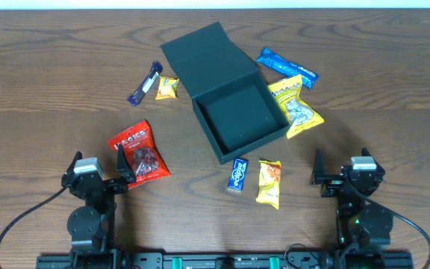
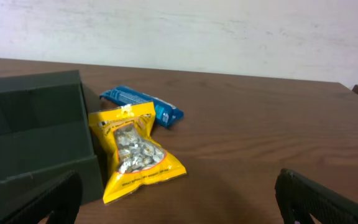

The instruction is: Pack container

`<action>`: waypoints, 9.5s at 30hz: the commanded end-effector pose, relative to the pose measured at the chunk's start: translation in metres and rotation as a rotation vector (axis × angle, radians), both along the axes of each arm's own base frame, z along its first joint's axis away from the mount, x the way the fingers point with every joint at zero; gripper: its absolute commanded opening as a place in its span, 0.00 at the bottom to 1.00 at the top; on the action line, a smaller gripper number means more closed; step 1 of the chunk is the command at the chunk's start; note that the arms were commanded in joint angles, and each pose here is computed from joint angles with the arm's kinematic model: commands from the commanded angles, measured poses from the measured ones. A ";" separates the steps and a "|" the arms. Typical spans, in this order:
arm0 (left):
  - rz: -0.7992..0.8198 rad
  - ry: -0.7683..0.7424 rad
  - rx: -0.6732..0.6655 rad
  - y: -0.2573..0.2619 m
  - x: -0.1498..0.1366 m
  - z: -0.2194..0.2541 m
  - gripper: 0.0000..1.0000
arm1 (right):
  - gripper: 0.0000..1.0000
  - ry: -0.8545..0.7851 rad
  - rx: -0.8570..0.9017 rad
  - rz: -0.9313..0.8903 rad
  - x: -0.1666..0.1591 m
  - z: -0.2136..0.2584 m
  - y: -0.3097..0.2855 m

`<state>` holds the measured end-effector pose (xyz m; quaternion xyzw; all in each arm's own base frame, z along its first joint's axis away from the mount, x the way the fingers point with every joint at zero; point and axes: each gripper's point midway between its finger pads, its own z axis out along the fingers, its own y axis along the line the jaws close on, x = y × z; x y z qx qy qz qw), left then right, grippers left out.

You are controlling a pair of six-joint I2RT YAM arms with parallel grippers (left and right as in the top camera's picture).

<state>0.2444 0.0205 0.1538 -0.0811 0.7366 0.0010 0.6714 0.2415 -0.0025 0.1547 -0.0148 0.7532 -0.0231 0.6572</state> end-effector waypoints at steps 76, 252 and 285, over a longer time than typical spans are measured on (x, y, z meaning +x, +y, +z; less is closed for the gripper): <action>-0.394 0.518 -0.002 -0.063 -0.087 0.287 0.95 | 0.99 0.001 -0.008 -0.008 0.000 -0.002 -0.002; -0.268 0.627 -1.025 -0.192 0.105 0.056 0.08 | 0.99 0.002 -0.008 -0.008 0.000 -0.002 -0.002; -0.008 0.713 -1.320 -0.273 0.124 -0.034 0.25 | 0.99 0.001 -0.008 -0.008 0.000 -0.002 -0.002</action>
